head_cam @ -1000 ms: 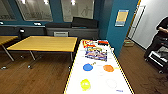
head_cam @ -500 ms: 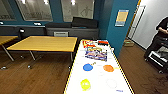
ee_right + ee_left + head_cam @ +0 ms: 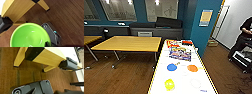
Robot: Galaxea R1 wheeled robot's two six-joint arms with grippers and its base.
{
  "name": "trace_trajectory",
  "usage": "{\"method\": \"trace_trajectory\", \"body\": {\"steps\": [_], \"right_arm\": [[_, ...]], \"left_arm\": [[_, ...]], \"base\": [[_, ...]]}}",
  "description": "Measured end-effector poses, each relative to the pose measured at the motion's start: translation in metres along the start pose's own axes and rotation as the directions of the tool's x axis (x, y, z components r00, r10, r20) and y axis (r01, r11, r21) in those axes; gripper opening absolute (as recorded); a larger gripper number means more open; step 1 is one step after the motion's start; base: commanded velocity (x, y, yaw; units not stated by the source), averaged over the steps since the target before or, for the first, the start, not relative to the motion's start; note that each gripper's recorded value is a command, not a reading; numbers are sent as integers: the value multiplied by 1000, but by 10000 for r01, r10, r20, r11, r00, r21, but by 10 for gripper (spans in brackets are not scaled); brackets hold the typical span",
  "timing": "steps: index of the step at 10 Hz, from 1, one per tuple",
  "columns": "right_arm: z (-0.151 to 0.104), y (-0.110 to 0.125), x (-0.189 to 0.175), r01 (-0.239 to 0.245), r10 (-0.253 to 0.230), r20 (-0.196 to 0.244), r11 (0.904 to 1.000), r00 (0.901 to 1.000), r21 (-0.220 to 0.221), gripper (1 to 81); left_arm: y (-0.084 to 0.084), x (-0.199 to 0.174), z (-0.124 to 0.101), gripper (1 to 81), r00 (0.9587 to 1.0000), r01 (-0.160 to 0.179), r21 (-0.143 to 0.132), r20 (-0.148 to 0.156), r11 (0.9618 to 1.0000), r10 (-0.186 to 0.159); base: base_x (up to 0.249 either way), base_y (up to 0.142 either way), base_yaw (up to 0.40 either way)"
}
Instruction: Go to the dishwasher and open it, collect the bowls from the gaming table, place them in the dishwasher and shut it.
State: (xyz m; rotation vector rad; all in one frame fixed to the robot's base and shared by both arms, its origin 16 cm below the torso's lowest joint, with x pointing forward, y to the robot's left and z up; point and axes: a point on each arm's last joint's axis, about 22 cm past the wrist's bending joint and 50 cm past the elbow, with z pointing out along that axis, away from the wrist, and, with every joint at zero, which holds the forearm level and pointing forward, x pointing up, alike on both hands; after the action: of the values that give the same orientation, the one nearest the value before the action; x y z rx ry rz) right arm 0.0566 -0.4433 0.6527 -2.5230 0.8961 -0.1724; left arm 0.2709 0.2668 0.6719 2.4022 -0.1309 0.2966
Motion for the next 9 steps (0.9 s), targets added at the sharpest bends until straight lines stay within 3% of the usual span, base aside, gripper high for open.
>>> {"method": "trace_trajectory", "body": {"steps": [1,2,4,7,9], "right_arm": [[4,2,-12,-71,72,-88,9999,9999,146,10],[13,5,-28,-188,193,-149,9994,9997,304,10],[32,5,-33,-164,190,-472,9984,9987,533,10],[38,-1,-33,-110,155,-617,9973,9980,730,10],[40,-4,-30,-82,133,-644,9969,9978,785,10]], "left_arm": [[9,27,-6,811,9994,88,-142,-321,9999,-92],[17,51,-13,811,9977,379,-258,-553,9989,-393],[25,95,-24,811,9918,932,-310,-853,9952,-956],[48,163,-34,811,9907,758,-436,-1098,9962,-802],[67,200,-21,811,9938,620,-491,-897,9969,-662]], "base": [[0,0,0],[0,0,0],[0,0,0],[0,0,0],[0,0,0]]}}
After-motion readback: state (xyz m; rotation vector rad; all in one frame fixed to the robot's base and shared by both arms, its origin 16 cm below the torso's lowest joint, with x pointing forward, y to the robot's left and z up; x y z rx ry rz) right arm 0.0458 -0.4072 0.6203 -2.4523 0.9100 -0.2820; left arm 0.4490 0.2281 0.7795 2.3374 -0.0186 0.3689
